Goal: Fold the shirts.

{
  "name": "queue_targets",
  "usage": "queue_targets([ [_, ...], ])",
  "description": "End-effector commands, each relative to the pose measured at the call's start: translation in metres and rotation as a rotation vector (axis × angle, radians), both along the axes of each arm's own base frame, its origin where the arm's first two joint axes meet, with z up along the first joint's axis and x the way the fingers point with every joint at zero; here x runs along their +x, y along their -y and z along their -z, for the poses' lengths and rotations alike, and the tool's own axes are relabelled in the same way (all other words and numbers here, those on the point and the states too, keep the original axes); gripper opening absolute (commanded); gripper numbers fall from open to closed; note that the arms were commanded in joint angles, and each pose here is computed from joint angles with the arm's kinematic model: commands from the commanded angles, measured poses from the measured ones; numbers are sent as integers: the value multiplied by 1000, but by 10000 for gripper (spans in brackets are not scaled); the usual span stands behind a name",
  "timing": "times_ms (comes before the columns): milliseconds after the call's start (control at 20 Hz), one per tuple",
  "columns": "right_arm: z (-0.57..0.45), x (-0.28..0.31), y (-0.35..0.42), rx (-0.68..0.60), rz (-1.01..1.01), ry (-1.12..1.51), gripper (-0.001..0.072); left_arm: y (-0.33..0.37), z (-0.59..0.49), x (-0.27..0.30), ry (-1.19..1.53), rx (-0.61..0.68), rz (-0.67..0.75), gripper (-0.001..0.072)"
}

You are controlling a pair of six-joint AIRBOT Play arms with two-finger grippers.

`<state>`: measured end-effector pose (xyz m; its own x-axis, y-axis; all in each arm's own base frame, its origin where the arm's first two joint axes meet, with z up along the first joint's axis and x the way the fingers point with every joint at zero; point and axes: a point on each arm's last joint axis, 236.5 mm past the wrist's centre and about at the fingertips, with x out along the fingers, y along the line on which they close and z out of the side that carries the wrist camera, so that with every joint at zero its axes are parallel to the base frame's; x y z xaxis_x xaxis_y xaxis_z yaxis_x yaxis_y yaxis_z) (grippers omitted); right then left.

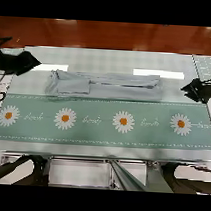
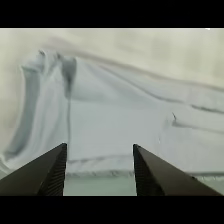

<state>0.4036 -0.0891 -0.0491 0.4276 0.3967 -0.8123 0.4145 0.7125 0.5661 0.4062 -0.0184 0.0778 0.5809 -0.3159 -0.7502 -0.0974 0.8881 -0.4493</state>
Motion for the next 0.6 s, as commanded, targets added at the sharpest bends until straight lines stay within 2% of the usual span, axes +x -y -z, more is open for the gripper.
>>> queue_targets([
  [0, 16, 20, -25, 176, 1, 90, 418, 35, 20, -32, 6, -17, 41, 508],
  [200, 35, 22, -46, 261, -61, 31, 418, 52, 17, -28, 26, -35, 64, 508],
  [550, 55, 46, -107, 234, -225, -62, 419, 57, 12, -24, 42, -72, 51, 508],
])
